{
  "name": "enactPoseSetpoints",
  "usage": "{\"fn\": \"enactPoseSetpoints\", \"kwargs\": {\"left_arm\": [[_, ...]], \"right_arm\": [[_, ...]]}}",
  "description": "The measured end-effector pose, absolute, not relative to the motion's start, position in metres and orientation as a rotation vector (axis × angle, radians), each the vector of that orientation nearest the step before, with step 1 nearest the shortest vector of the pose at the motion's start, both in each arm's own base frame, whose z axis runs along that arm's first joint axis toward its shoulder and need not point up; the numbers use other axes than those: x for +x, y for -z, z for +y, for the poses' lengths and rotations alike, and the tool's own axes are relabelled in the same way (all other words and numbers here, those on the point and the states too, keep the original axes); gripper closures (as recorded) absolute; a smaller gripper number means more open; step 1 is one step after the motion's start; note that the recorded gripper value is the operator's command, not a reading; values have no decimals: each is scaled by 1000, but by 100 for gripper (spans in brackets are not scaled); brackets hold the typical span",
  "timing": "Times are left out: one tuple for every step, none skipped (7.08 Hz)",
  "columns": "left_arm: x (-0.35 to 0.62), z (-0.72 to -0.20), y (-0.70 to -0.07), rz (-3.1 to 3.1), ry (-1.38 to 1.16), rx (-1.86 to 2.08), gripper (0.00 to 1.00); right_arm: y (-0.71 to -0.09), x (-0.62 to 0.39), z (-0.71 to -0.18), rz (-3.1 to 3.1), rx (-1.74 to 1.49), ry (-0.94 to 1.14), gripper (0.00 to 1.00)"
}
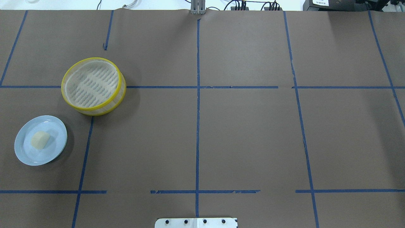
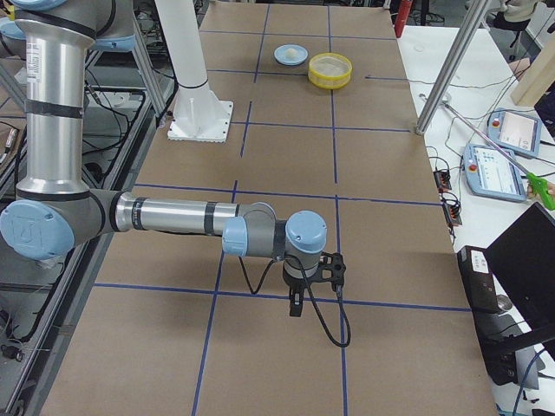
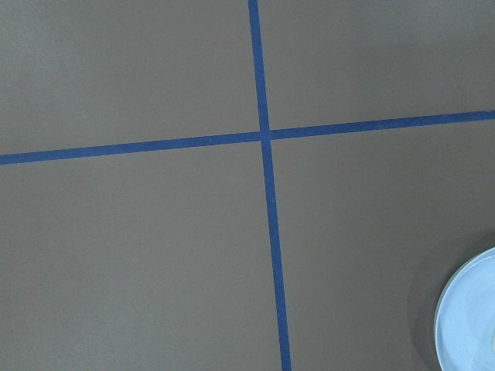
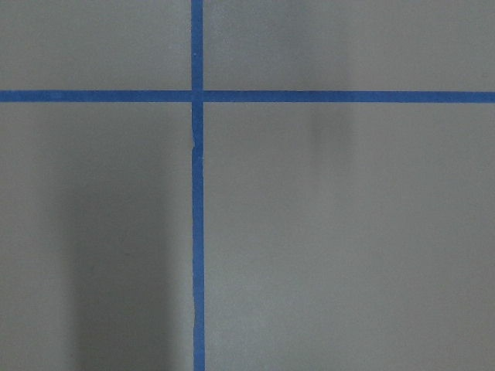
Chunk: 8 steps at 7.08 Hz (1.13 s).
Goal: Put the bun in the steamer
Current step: 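Move the left gripper toward the light blue plate with the white bun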
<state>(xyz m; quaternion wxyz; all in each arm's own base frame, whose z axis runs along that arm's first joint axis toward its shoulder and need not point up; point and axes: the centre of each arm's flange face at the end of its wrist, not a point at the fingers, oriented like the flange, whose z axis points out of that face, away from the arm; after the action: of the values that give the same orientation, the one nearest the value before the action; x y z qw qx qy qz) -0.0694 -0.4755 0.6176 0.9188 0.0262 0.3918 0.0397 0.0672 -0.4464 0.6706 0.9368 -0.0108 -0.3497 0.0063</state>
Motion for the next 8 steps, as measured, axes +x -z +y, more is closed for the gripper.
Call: {"fn": "enactPoseSetpoints", "kwargs": {"left_arm": [[-70, -474, -618, 808, -81, 55, 0], [-70, -474, -615, 819, -82, 60, 0], [-69, -475, -610, 829, -83, 66, 0], [-69, -476, -608, 833, -82, 69, 0], [-69, -478, -605, 835, -85, 79, 0], [-68, -480, -595, 834, -100, 107, 0], [-65, -481, -586, 832, -129, 152, 0], [-60, -483, -582, 830, -168, 208, 0]], "right_arm": [[-671, 67, -446, -715, -22, -13, 0], [-671, 67, -446, -715, -22, -13, 0], [-671, 67, -446, -715, -22, -13, 0], [-671, 67, -446, -715, -22, -13, 0], [-671, 67, -446, -715, -21, -13, 0], [-671, 67, -446, -715, -22, -13, 0], [-671, 67, -446, -715, -22, -13, 0], [-671, 67, -446, -715, -22, -13, 0]]}}
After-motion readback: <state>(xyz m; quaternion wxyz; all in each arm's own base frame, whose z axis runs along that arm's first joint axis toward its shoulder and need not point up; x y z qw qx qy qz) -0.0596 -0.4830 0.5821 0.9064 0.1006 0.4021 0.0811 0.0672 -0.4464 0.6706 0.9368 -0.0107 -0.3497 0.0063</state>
